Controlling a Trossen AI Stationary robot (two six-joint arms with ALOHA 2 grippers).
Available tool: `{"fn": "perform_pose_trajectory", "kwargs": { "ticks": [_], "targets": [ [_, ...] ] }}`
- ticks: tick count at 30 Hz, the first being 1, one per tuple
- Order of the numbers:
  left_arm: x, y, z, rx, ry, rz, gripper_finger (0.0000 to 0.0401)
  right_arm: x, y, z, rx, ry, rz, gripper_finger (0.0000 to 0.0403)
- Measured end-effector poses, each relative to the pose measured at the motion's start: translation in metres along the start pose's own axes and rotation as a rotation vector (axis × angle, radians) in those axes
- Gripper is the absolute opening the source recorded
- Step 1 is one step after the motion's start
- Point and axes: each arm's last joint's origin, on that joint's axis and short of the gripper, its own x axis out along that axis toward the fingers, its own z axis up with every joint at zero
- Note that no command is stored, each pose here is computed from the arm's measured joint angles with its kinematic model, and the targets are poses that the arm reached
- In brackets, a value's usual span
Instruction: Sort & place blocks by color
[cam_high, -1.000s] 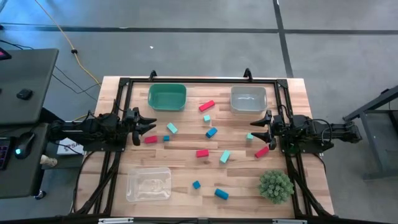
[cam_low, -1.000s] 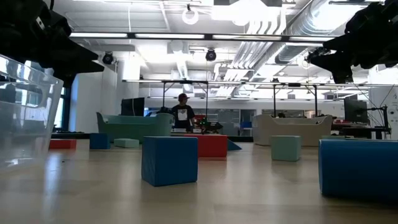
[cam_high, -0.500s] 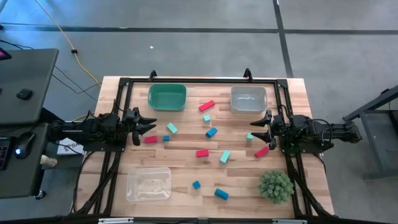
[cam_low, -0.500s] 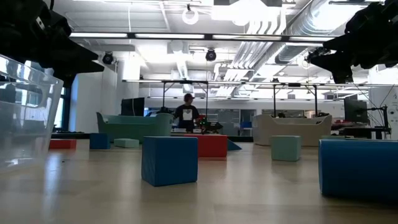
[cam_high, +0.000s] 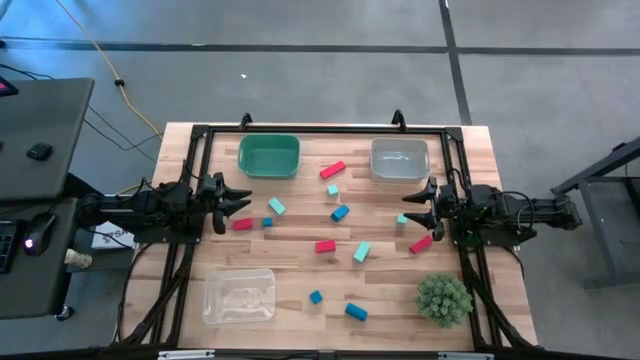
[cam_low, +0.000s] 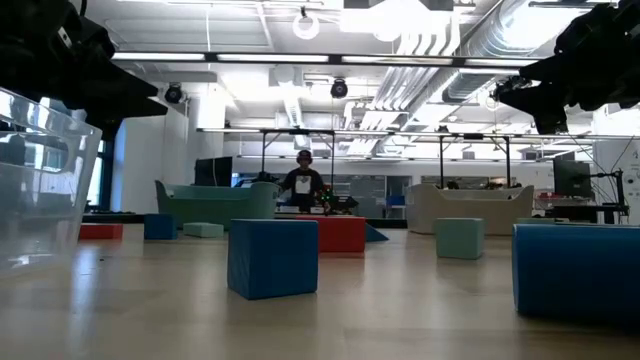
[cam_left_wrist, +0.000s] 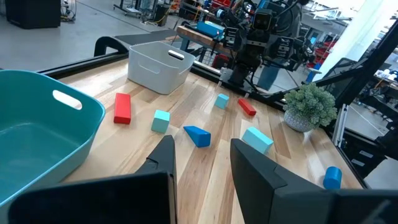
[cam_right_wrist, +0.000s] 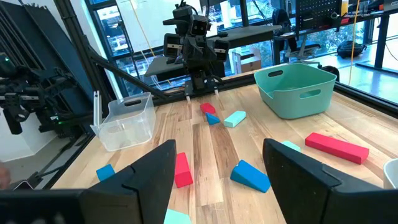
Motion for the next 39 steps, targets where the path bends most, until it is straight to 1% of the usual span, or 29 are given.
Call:
{"fn": "perform_pose_trajectory", "kwargs": {
  "ticks": [33, 39],
  "targets": [
    [0.0000, 0.0000, 0.0001, 0.000, 0.000, -0.001, 0.0076, 0.0000, -0.0004, 0.0002, 0.000, -0.004, -0.015, 0.0231],
    [0.0000, 0.0000, 0.0001, 0.000, 0.000, 0.000, 0.0076, -0.0001, -0.0015, 0.0005, -0.007, -0.011, -0.051, 0.0231]
  ]
}}
